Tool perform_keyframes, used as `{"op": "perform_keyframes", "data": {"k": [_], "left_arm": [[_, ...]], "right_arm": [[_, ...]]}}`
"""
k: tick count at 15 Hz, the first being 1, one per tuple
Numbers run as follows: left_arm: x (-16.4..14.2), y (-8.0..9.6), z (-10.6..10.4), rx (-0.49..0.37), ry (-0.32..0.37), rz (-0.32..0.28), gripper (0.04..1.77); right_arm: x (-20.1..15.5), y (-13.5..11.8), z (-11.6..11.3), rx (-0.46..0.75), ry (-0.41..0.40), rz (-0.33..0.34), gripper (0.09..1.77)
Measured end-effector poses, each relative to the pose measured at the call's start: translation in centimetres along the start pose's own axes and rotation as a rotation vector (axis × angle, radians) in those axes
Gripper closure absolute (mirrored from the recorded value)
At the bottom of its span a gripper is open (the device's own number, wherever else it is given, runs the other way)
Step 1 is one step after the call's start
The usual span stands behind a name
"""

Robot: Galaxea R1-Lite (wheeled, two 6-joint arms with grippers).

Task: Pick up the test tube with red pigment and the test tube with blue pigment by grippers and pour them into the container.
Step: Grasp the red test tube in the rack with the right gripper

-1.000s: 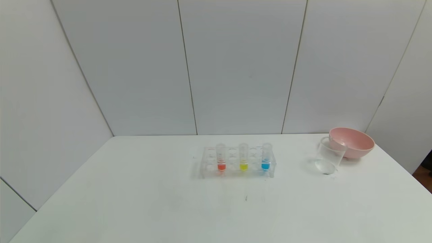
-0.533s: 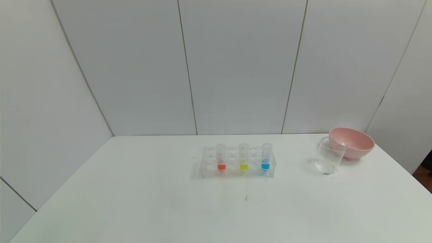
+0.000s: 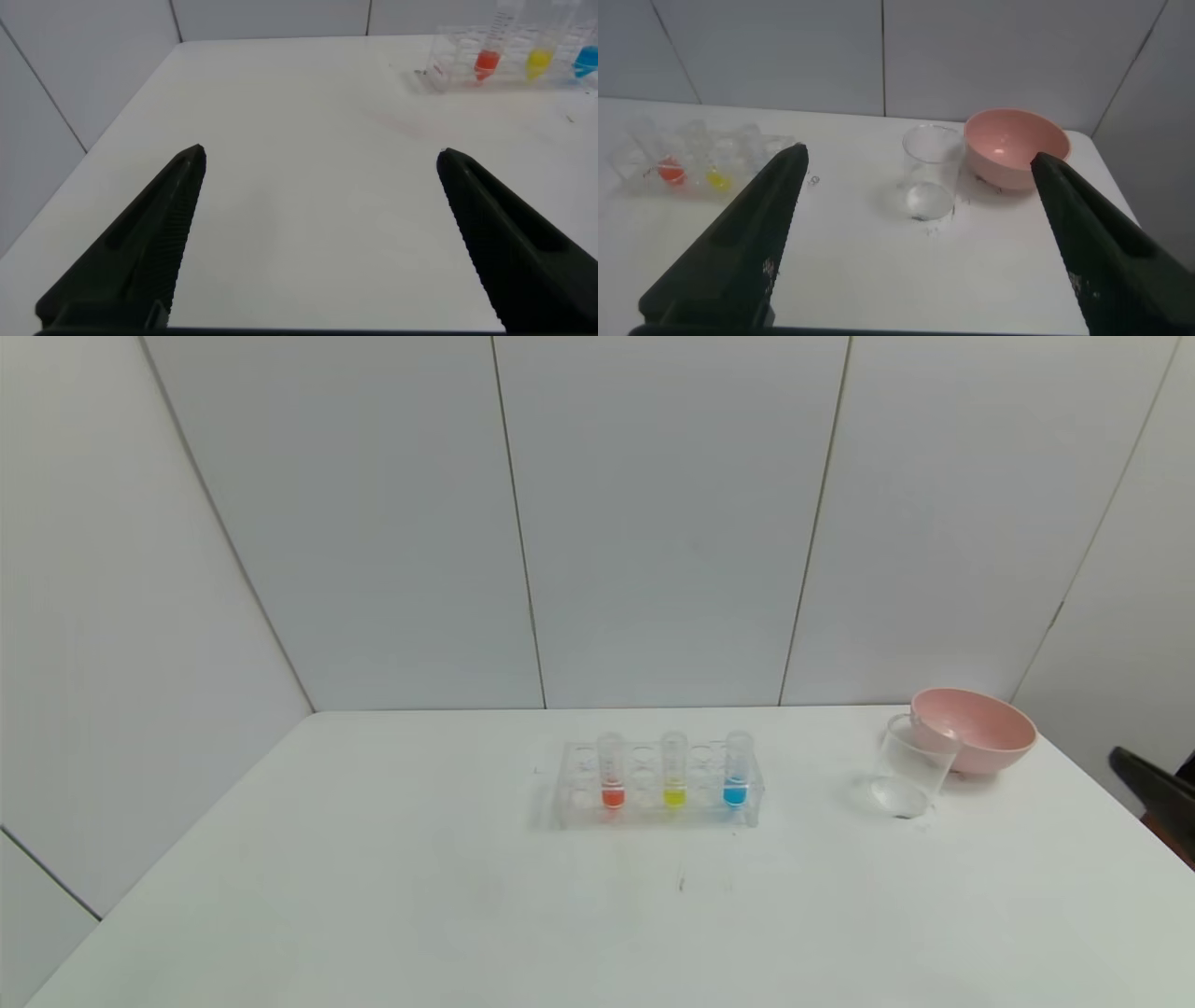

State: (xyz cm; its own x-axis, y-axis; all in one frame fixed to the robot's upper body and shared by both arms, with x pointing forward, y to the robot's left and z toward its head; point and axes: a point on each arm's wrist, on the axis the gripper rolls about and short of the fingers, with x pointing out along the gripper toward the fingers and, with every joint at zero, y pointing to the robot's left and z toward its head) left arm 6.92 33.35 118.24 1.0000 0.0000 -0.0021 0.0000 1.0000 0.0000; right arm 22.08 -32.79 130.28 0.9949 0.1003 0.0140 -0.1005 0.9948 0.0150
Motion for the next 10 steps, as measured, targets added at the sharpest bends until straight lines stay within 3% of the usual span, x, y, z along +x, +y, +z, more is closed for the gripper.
{"op": "perform_keyframes", "data": {"k": [2, 5, 10], "left_arm": [[0.0, 0.0, 0.0, 0.000, 0.000, 0.000, 0.05], [0.0, 0.0, 0.0, 0.000, 0.000, 0.000, 0.05], [0.0, 0.0, 0.0, 0.000, 0.000, 0.000, 0.05]], "right_arm": [[2.0, 1.1, -1.3, 0.004, 0.062, 0.024, 0.15], [3.6, 4.1, -2.6, 0.010, 0.069, 0.059, 0.15], [3.5, 9.8, -4.6, 0.025, 0.124, 0.162, 0.15]]}}
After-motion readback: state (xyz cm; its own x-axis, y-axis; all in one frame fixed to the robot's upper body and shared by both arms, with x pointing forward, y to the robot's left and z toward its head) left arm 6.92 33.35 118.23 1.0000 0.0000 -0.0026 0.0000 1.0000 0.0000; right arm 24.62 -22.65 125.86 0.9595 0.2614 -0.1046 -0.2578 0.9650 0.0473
